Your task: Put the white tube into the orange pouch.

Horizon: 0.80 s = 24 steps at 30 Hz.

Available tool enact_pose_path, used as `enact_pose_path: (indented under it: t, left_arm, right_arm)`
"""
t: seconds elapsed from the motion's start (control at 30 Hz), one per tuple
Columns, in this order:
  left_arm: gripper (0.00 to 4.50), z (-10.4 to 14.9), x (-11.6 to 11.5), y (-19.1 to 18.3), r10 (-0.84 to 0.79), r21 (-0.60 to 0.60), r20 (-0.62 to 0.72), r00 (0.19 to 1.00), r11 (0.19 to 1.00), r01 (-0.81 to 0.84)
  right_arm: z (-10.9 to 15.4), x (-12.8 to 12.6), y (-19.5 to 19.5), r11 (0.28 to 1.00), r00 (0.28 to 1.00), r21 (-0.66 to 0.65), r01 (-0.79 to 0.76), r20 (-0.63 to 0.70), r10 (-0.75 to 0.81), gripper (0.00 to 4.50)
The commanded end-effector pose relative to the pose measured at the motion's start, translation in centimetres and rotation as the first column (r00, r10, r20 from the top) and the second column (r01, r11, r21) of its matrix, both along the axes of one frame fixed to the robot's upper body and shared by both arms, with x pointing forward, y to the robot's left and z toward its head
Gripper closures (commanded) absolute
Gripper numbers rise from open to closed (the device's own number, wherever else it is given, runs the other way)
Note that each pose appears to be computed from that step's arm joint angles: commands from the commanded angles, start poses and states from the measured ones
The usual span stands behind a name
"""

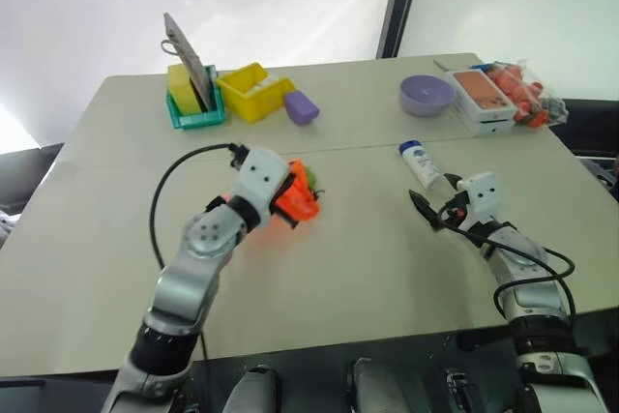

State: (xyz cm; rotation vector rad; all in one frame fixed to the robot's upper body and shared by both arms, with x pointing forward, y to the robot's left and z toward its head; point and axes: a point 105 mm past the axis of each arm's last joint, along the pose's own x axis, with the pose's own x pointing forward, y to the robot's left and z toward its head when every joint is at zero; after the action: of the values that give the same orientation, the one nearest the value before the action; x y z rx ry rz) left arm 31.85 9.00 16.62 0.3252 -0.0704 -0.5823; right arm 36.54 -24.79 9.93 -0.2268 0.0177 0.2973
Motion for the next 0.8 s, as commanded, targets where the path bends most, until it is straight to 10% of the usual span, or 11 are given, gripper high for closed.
enact_pose_path:
  t: [0.03, 0.63, 0.8]
  left_arm:
    - [4.47, -0.2, -1.5, 2.7, 0.013, 0.030, -0.014, 1.000, 0.999, -0.013]
    - [4.47, -3.5, -2.9, 3.8, 0.027, 0.021, -0.110, 0.994, 0.999, -0.025]
    - [4.50, -3.6, -2.8, 3.6, 0.032, 0.010, -0.112, 0.993, 0.999, -0.031]
  right_arm:
    - [0.7, 1.6, -0.9, 0.997, 0.997, 0.000, 0.073, -0.006, -0.073, 0.00]
    - [1.0, 5.9, -1.3, 0.964, 0.979, 0.174, 0.200, -0.063, -0.192, 0.00]
    - [1.1, 5.9, -0.8, 0.963, 0.984, 0.201, 0.179, -0.047, -0.173, 1.88]
